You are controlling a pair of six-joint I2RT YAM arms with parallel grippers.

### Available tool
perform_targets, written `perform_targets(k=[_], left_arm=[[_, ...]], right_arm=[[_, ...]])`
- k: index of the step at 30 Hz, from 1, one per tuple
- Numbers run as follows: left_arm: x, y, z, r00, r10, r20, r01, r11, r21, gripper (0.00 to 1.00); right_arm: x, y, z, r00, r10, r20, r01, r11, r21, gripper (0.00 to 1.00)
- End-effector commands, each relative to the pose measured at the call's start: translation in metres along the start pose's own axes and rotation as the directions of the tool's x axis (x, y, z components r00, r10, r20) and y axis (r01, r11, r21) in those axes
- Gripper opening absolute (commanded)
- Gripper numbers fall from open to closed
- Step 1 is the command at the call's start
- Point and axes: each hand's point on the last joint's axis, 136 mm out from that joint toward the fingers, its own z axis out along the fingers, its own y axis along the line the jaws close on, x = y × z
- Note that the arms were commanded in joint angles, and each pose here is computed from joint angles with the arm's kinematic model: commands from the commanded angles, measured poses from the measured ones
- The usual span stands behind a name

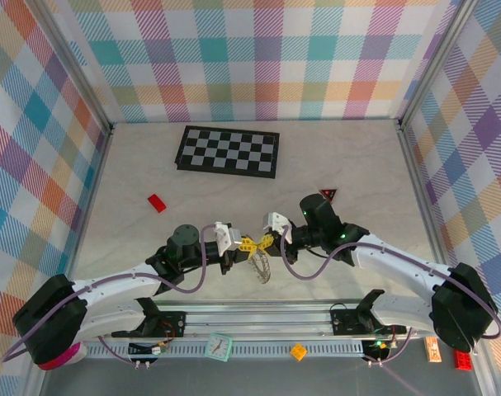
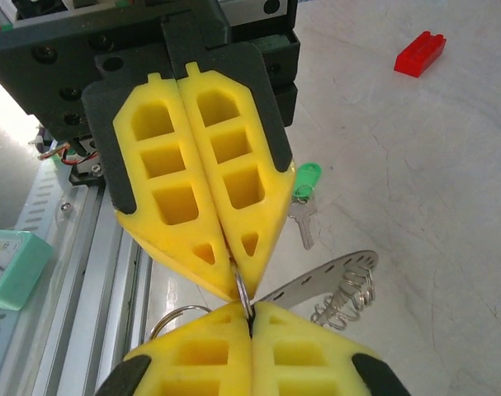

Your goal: Put the keys on the keyring

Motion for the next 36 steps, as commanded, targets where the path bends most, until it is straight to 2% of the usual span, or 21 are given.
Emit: perform_targets(k=[1, 2, 5, 10, 16, 22, 27, 29, 32, 36], left_arm=[[-0.015, -0.002, -0.003, 0.998, 0.034, 0.045, -0.033, 0.999, -0.007, 0.13], [-0.014, -0.001, -0.003, 0.999, 0.041, 0.028, -0.041, 0.999, -0.014, 0.18], [-0.008, 0.001, -0.004, 0.998, 0.058, -0.036, -0.059, 0.998, -0.021, 0.22], [-0.005, 0.0, -0.004, 0.992, 0.079, -0.101, -0.08, 0.997, -0.004, 0.23], [-0.009, 0.0, -0.001, 0.99, 0.094, -0.106, -0.094, 0.996, 0.005, 0.23], [-0.006, 0.001, 0.001, 0.988, 0.094, -0.124, -0.093, 0.996, 0.014, 0.18], [-0.005, 0.0, 0.003, 0.987, 0.1, -0.125, -0.097, 0.995, 0.027, 0.05], [-0.006, 0.0, 0.003, 0.987, 0.106, -0.121, -0.103, 0.994, 0.027, 0.0], [-0.006, -0.002, 0.001, 0.987, 0.118, -0.111, -0.116, 0.993, 0.026, 0.0], [-0.007, -0.005, -0.001, 0.988, 0.131, -0.084, -0.128, 0.991, 0.037, 0.0]], right_arm=[[-0.011, 0.004, -0.004, 1.0, -0.029, 0.0, 0.029, 0.999, -0.027, 0.0], [-0.011, 0.004, -0.005, 0.999, -0.032, -0.015, 0.032, 0.999, -0.026, 0.0], [-0.009, 0.005, -0.009, 0.996, -0.032, -0.077, 0.03, 0.999, -0.027, 0.0], [-0.007, 0.005, -0.009, 0.985, -0.052, -0.164, 0.048, 0.999, -0.025, 0.0], [-0.009, 0.006, -0.005, 0.972, -0.083, -0.222, 0.077, 0.996, -0.033, 0.0], [-0.018, 0.012, -0.002, 0.975, -0.104, -0.198, 0.094, 0.994, -0.056, 0.0], [-0.026, 0.016, -0.001, 0.987, -0.093, -0.132, 0.086, 0.995, -0.059, 0.0], [-0.025, 0.013, -0.003, 0.992, -0.073, -0.107, 0.07, 0.997, -0.032, 0.15], [-0.022, 0.003, -0.013, 0.998, -0.02, -0.056, 0.021, 1.0, 0.017, 0.29], [-0.011, -0.015, -0.022, 1.0, 0.015, -0.011, -0.013, 0.992, 0.123, 0.33]])
